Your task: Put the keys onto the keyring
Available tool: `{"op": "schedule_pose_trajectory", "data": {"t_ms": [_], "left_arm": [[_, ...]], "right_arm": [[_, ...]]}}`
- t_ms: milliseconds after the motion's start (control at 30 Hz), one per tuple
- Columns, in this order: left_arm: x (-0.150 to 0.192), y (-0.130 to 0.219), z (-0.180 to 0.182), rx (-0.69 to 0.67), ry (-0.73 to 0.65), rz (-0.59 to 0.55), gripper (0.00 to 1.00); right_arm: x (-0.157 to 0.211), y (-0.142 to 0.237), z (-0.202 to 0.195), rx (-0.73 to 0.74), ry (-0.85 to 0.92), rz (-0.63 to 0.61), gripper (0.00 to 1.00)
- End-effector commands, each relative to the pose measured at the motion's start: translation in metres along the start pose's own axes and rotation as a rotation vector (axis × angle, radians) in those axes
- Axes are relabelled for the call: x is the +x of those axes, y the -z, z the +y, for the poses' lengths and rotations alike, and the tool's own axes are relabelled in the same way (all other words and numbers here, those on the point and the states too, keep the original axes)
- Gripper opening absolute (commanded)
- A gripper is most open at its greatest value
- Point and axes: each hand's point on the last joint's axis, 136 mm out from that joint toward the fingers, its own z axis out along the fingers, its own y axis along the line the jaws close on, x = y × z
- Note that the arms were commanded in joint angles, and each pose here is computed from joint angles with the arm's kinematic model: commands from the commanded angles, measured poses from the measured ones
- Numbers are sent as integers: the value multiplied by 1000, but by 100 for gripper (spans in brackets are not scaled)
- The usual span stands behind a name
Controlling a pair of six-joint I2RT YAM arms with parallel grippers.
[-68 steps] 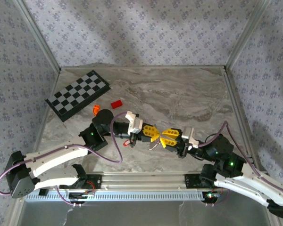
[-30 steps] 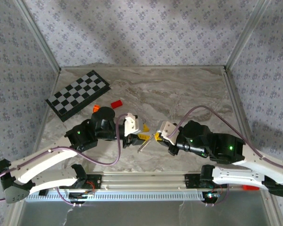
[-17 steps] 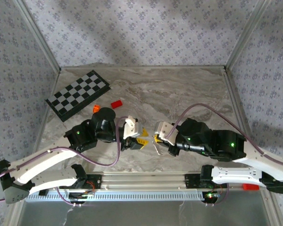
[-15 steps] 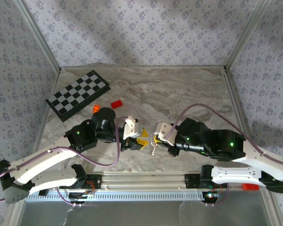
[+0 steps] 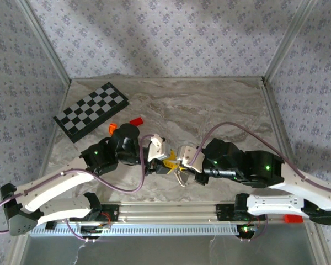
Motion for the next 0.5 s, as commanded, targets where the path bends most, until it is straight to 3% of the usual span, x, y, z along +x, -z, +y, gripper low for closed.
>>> {"op": "schedule_pose_trajectory", "data": {"t_ms": [0, 400, 467], "left_arm": [[-26, 4, -7, 31, -56, -65, 22], [-23, 4, -11, 53, -53, -76, 0], [-24, 4, -12, 57, -50, -88, 0]], "right_arm": [[-9, 7, 1, -13, 18, -23, 0], [-12, 4, 3, -19, 20, -35, 0], [-13, 4, 4, -19, 18, -48, 0]]}}
